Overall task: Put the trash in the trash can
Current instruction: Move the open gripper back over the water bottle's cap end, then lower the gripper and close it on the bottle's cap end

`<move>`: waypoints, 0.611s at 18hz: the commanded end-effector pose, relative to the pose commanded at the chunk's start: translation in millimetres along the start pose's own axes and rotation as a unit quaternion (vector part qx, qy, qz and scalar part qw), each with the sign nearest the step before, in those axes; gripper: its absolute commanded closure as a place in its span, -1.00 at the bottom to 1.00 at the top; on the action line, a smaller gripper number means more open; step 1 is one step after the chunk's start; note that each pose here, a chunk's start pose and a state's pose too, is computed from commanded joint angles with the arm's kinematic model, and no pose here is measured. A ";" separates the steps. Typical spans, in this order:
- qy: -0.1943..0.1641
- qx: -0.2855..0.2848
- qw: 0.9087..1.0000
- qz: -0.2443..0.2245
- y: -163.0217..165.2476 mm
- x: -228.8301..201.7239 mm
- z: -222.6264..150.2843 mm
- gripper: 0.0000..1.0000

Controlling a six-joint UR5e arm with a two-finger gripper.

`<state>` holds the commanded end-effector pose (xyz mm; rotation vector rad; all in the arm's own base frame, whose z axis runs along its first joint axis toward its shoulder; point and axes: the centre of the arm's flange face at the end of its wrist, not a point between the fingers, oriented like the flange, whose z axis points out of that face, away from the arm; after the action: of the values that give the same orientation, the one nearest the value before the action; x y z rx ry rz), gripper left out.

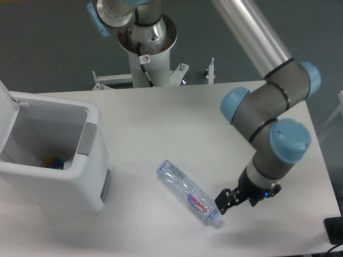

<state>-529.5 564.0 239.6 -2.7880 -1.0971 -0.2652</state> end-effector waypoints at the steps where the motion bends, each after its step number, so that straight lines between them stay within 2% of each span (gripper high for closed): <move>1: 0.000 -0.004 1.000 0.000 0.1 1.9 7.0 -1.00; 6: 0.001 -0.019 1.000 -0.021 -0.3 5.9 30.5 -1.00; 9: -0.024 -0.040 0.999 -0.007 4.4 24.0 51.6 -1.00; 11: -0.029 -0.047 0.998 -0.005 9.2 27.5 55.8 -1.00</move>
<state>-497.0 586.0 190.4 -2.8900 -1.1398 -0.2446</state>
